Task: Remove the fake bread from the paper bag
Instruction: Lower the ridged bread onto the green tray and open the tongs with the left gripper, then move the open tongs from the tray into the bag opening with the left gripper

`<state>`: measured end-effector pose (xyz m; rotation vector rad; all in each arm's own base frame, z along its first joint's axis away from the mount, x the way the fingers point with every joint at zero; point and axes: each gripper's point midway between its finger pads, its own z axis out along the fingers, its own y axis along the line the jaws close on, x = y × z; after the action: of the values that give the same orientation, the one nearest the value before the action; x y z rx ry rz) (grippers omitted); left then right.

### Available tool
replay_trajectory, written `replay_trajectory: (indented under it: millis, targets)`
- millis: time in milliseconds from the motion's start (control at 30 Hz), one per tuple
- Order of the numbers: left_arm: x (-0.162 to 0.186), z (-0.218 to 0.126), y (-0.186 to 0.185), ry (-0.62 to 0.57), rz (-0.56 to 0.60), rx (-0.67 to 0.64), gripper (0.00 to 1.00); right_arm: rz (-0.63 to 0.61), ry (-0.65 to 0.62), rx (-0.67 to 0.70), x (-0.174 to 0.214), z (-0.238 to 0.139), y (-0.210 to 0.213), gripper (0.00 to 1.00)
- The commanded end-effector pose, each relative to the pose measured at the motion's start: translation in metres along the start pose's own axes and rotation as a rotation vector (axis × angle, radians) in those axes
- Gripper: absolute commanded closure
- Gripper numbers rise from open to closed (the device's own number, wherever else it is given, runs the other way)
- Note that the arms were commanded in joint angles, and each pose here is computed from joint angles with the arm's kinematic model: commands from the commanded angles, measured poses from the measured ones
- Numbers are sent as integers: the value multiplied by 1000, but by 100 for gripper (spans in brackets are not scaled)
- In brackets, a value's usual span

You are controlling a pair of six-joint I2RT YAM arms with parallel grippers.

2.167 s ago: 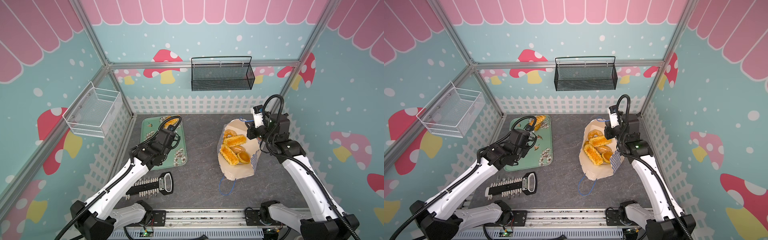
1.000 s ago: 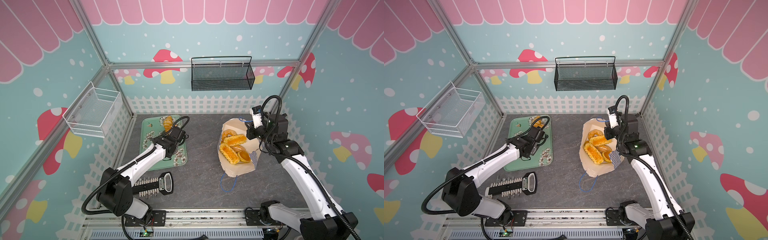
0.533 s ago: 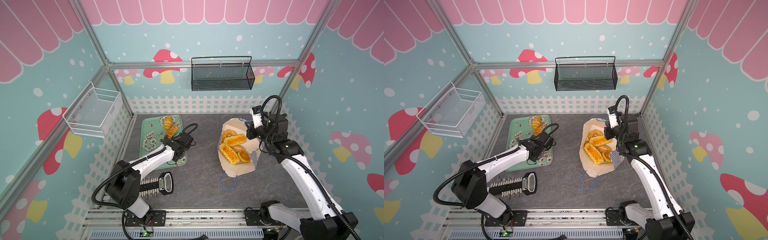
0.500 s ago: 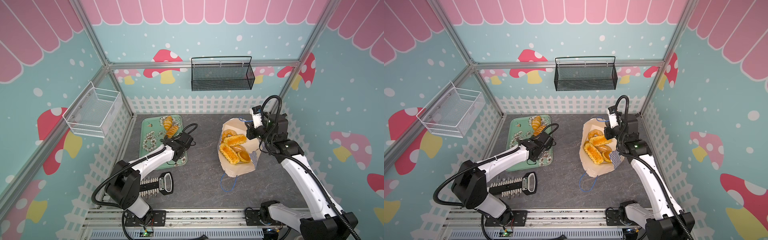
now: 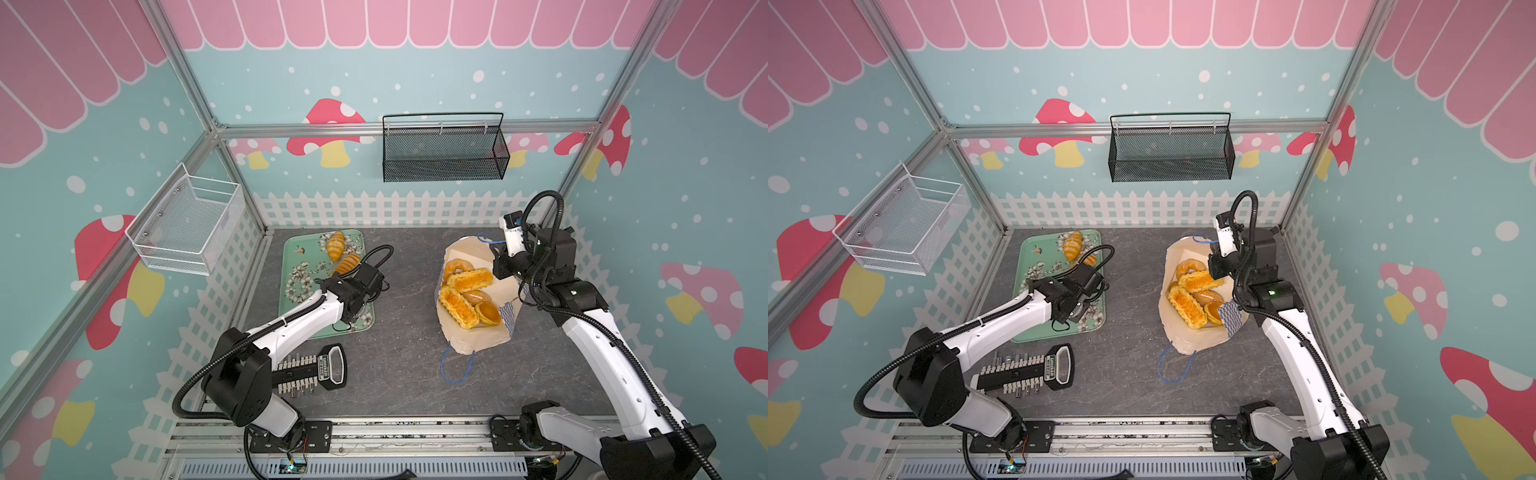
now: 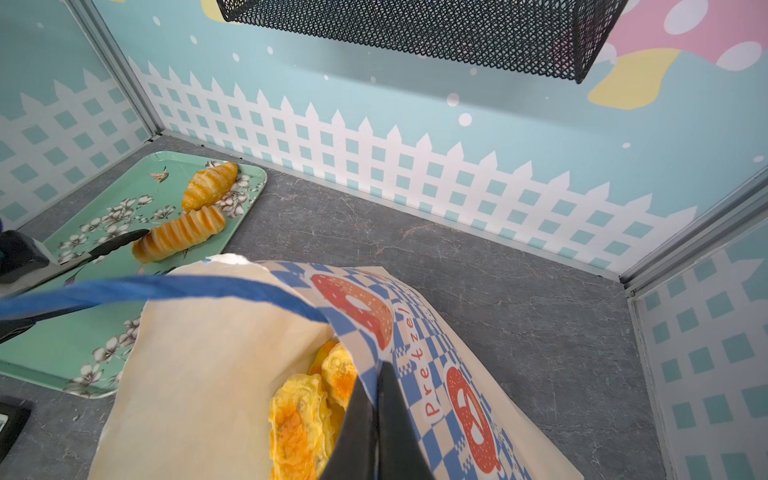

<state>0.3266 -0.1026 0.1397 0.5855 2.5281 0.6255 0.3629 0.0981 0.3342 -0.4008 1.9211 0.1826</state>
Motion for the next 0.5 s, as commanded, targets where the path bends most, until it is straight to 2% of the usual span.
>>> replay_trajectory:
  millis: [0,333,467]
  targets:
    - [-10,-19,14,-46,-69,14,57,-2,-12,-13,-5,-5,4,100]
    - [-13,-49,37,-110,-110,1,57,2,-25,-21,-11,-7,5,100]
    - [-21,-72,49,-178,-126,22,58,11,-27,-32,-12,-6,7,100]
